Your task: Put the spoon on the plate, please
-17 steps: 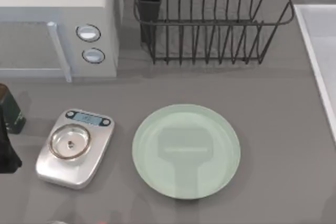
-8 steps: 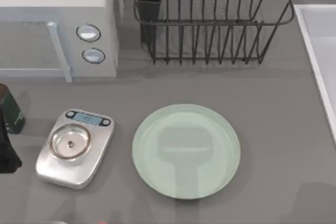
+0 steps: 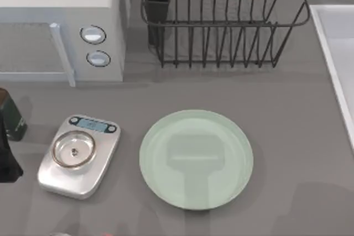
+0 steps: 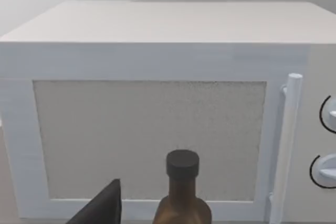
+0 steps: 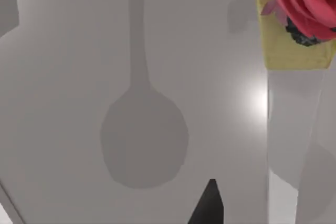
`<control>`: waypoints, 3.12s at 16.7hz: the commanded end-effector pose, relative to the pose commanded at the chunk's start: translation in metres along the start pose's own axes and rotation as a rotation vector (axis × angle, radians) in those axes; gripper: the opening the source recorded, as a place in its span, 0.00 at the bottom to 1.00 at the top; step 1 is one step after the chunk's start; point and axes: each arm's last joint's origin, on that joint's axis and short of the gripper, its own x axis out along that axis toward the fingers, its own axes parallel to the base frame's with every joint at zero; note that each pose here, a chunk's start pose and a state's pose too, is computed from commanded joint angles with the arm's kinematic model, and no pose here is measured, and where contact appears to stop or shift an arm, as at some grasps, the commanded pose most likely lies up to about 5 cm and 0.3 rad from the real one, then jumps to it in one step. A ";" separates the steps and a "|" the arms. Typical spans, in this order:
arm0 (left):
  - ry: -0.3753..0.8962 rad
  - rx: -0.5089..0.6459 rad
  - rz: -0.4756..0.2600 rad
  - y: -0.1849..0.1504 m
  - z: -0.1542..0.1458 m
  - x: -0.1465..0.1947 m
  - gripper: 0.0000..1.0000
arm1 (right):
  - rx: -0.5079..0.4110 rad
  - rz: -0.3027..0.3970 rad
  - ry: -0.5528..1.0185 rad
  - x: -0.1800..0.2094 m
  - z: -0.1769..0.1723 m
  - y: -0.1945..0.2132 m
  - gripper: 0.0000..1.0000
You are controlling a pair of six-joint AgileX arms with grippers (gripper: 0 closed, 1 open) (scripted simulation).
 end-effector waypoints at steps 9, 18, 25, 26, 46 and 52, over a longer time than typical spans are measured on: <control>0.000 0.000 0.000 0.000 0.000 0.000 1.00 | -1.107 0.070 -0.057 0.007 0.106 -0.058 0.00; 0.000 0.000 0.000 0.000 0.000 0.000 1.00 | -2.499 0.197 -0.295 0.054 0.276 -0.034 0.00; 0.000 0.000 0.000 0.000 0.000 0.000 1.00 | -3.279 0.019 -0.164 0.044 0.383 0.023 0.00; 0.000 0.000 0.000 0.000 0.000 0.000 1.00 | -3.340 -0.010 -0.126 0.040 0.391 0.029 0.00; 0.000 0.000 0.000 0.000 0.000 0.000 1.00 | -3.313 -0.155 0.136 0.030 0.392 0.007 0.00; 0.000 0.000 0.000 0.000 0.000 0.000 1.00 | -3.319 -0.214 0.151 0.032 0.395 0.009 0.00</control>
